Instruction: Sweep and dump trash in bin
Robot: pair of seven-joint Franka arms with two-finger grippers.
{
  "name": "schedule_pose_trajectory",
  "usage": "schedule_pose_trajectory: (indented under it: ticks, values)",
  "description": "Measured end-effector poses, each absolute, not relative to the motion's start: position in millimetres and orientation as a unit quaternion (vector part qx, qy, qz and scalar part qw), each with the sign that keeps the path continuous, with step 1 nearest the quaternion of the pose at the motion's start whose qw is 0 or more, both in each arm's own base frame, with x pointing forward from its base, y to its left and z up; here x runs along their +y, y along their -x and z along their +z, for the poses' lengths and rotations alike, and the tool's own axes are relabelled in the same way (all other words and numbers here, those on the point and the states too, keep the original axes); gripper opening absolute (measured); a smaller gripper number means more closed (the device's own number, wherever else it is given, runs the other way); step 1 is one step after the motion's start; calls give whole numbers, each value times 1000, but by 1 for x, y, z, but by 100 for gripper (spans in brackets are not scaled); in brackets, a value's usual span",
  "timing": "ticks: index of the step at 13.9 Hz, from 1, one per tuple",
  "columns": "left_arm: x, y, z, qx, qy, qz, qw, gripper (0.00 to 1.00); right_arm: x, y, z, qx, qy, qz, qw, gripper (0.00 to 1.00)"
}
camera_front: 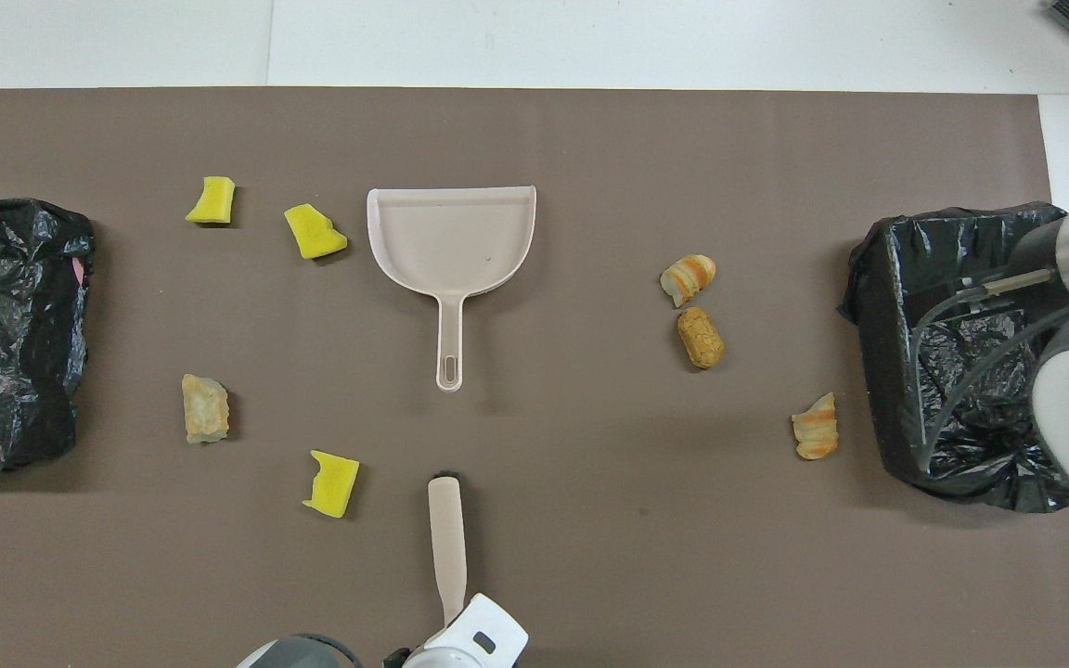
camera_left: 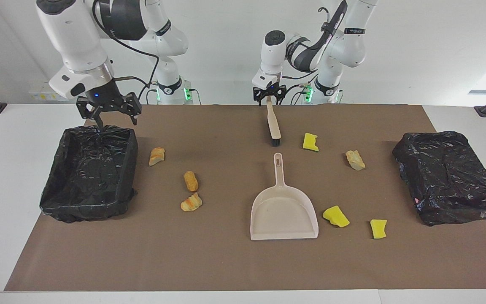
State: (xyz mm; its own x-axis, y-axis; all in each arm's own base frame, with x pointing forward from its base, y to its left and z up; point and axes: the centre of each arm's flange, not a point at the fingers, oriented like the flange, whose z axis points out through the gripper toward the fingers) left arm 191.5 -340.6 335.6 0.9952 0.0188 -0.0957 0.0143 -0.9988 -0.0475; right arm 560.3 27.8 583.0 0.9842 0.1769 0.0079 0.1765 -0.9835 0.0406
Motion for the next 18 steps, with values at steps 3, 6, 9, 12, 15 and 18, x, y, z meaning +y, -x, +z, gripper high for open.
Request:
schedule_pose_trajectory:
  ticks: [3,6,9,12,15,18]
  values:
    - [-336,-189,333,-7,997,62,44,30,49,-561,562,100,-995,3,-7,100]
    - [-335,-197,338,-17,997,67,46,26,55,-570,552,99,-995,1,-22,100]
    - [-322,-235,361,-63,993,79,53,26,68,-589,553,93,-995,8,-27,100]
    - [-287,-293,394,-123,988,66,59,26,114,-605,529,78,-996,6,-31,100]
    - [-234,-342,414,-173,981,56,61,26,177,-613,507,53,-997,32,-43,100]
    - [-160,-381,412,-139,986,71,56,26,266,-600,485,27,-996,53,-60,100]
